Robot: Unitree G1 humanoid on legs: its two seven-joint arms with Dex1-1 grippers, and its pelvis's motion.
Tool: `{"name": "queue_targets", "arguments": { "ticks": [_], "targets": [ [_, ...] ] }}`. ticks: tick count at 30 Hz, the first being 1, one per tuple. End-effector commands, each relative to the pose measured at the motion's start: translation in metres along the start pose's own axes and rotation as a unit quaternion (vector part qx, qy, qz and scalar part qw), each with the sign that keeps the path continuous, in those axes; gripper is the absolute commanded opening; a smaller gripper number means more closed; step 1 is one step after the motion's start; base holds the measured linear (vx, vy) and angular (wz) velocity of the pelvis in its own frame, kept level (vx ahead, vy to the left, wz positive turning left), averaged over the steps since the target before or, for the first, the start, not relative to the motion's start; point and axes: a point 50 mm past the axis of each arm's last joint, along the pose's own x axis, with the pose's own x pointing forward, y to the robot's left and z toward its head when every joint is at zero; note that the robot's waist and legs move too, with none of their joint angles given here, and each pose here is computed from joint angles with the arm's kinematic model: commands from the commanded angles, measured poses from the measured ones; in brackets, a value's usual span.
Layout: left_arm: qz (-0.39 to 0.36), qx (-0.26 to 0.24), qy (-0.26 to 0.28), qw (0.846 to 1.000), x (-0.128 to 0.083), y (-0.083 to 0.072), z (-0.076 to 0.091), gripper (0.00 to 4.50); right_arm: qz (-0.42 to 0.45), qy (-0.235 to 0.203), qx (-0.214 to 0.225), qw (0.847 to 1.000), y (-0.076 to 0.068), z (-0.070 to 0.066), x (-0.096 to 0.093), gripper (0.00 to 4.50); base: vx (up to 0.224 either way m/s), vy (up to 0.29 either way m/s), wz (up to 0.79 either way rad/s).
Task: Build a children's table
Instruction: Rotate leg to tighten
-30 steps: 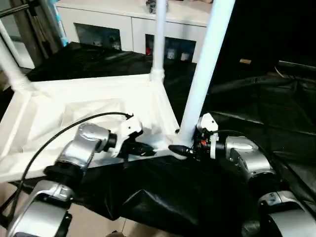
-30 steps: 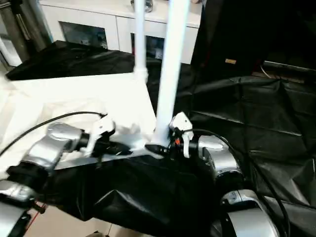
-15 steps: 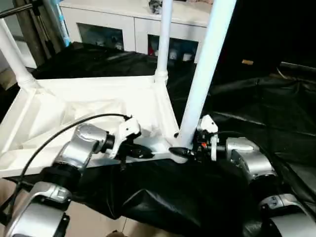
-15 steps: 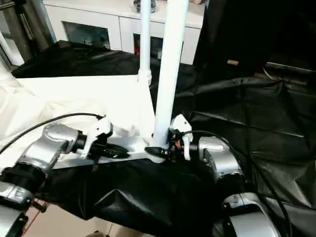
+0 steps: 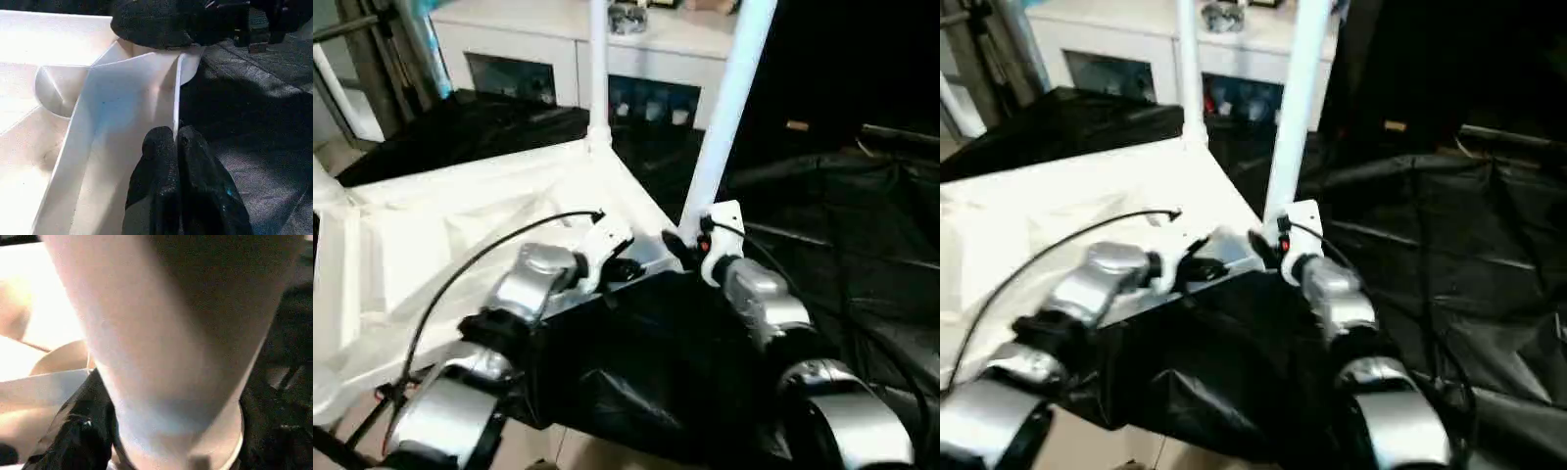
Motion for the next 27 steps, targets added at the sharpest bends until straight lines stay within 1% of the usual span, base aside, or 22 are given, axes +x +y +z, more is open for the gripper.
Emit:
{"name": "queue_targets", "arguments": {
  "ticks": [1,3,4,5,7,8,10,13,14,15,16,17,18,19,20,23,24,26,27],
  "targets": [
    [-0.003,0.011,-0.030,0.999,0.012,-0.010,0.016,0.00,0.087,0.046,-0.009,0.995,0.042,-0.021,0.007,3.42,0.000,0.000,0.00],
    [-0.014,0.014,-0.031,0.999,0.009,-0.009,0.014,0.00,0.102,0.042,-0.018,0.994,0.041,-0.019,0.006,3.48,0.000,0.000,0.00],
    [-0.021,0.017,-0.030,0.999,0.005,-0.008,0.012,0.00,0.113,0.037,-0.029,0.993,0.039,-0.017,0.005,3.78,0.000,0.000,0.00],
    [-0.024,0.017,-0.028,0.999,0.003,-0.006,0.010,0.00,0.119,0.034,-0.037,0.992,0.037,-0.016,0.004,3.87,0.000,0.000,0.00],
    [-0.026,0.017,-0.027,0.999,0.002,-0.006,0.009,0.00,0.123,0.032,-0.041,0.991,0.036,-0.015,0.004,3.89,0.000,0.000,0.00],
    [-0.040,0.026,-0.028,0.998,-0.005,-0.004,0.005,0.00,0.152,0.025,-0.054,0.987,0.031,-0.013,0.000,3.89,0.000,0.000,0.00],
    [-0.057,0.033,-0.029,0.997,-0.011,-0.002,0.002,0.00,0.181,0.019,-0.065,0.981,0.026,-0.011,-0.004,3.89,0.000,0.000,0.00],
    [-0.084,0.042,-0.030,0.995,-0.021,-0.001,-0.002,0.00,0.220,0.009,-0.072,0.973,0.019,-0.008,-0.011,3.89,0.000,0.000,0.00],
    [-0.122,0.043,-0.030,0.991,-0.030,-0.002,-0.006,0.00,0.244,0.005,-0.074,0.967,0.014,-0.006,-0.017,3.89,0.000,0.000,0.00],
    [-0.122,0.043,-0.030,0.991,-0.030,-0.002,-0.006,0.00,0.244,0.005,-0.074,0.967,0.014,-0.006,-0.017,3.89,0.000,0.000,0.00],
    [-0.136,0.049,-0.026,0.989,-0.034,-0.002,-0.009,0.00,0.261,0.006,-0.078,0.962,0.011,-0.005,-0.020,3.89,0.000,0.000,0.00],
    [-0.144,0.054,-0.022,0.988,-0.040,0.000,-0.012,0.00,0.293,0.013,-0.088,0.952,0.008,-0.005,-0.025,3.89,0.000,0.000,0.00],
    [-0.145,0.054,-0.022,0.988,-0.041,0.001,-0.012,0.00,0.299,0.014,-0.090,0.950,0.007,-0.005,-0.026,3.89,0.000,0.000,0.00],
    [-0.154,0.055,-0.020,0.986,-0.047,0.002,-0.014,0.00,0.331,0.026,-0.100,0.938,0.004,-0.006,-0.032,3.89,0.000,0.000,0.00],
    [-0.154,0.055,-0.020,0.986,-0.048,0.002,-0.014,0.00,0.334,0.027,-0.101,0.937,0.004,-0.006,-0.033,3.89,0.000,0.000,0.00],
    [-0.172,0.054,-0.018,0.983,-0.057,0.004,-0.017,0.00,0.380,0.048,-0.117,0.916,0.000,-0.008,-0.042,3.89,0.000,0.000,0.00],
    [-0.190,0.053,-0.016,0.980,-0.062,0.004,-0.018,0.00,0.402,0.060,-0.122,0.905,-0.001,-0.009,-0.047,3.89,0.000,0.000,0.00],
    [-0.204,0.050,-0.011,0.978,-0.067,0.003,-0.020,0.00,0.417,0.070,-0.127,0.897,-0.001,-0.010,-0.049,3.89,0.000,0.000,0.00],
    [-0.207,0.048,-0.010,0.977,-0.068,0.003,-0.020,0.00,0.419,0.072,-0.129,0.896,-0.001,-0.010,-0.050,3.89,0.000,0.000,0.00]
  ]
}}
